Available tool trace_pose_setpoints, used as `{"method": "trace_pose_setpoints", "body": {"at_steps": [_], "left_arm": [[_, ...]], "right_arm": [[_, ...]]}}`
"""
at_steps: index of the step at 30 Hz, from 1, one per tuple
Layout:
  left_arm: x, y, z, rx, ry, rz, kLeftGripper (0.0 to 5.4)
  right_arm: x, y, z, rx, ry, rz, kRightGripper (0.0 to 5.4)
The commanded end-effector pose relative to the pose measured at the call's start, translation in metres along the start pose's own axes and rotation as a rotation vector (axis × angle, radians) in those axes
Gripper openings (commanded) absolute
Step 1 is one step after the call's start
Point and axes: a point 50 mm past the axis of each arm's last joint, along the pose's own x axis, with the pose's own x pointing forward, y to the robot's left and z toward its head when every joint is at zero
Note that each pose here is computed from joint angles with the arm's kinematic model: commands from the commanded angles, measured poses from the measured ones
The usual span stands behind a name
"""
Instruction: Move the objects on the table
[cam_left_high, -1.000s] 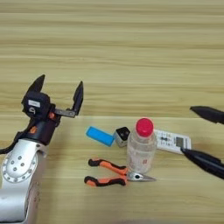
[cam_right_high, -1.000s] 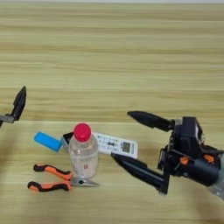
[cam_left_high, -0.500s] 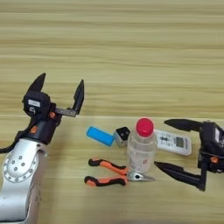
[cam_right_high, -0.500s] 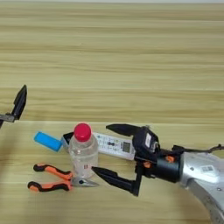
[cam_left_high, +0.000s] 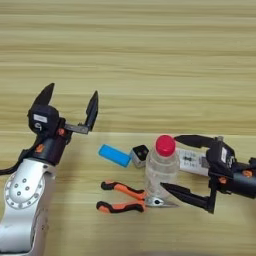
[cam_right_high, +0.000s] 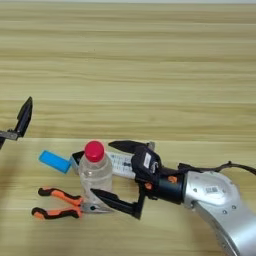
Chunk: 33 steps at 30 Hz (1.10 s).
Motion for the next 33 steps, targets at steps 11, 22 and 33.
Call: {"method": "trace_pose_setpoints", "body": {"at_steps": [11, 22, 33], "left_arm": [[0.002, -0.002, -0.005, -0.016, 0.000, -0.011, 5.40], [0.003, -0.001, -0.009, -0.010, 0.004, -0.013, 5.40], [0.002, -0.003, -0.008, 0.000, -0.003, -0.016, 5.40]], "right_arm": [[0.019, -0.002, -0.004, -0.002, 0.006, 0.000, 4.46], [0.021, -0.002, -0.004, 0.012, -0.012, -0.008, 3.45], [0.018, -0.005, 0.007, 0.008, -0.054, -0.033, 3.23]]}}
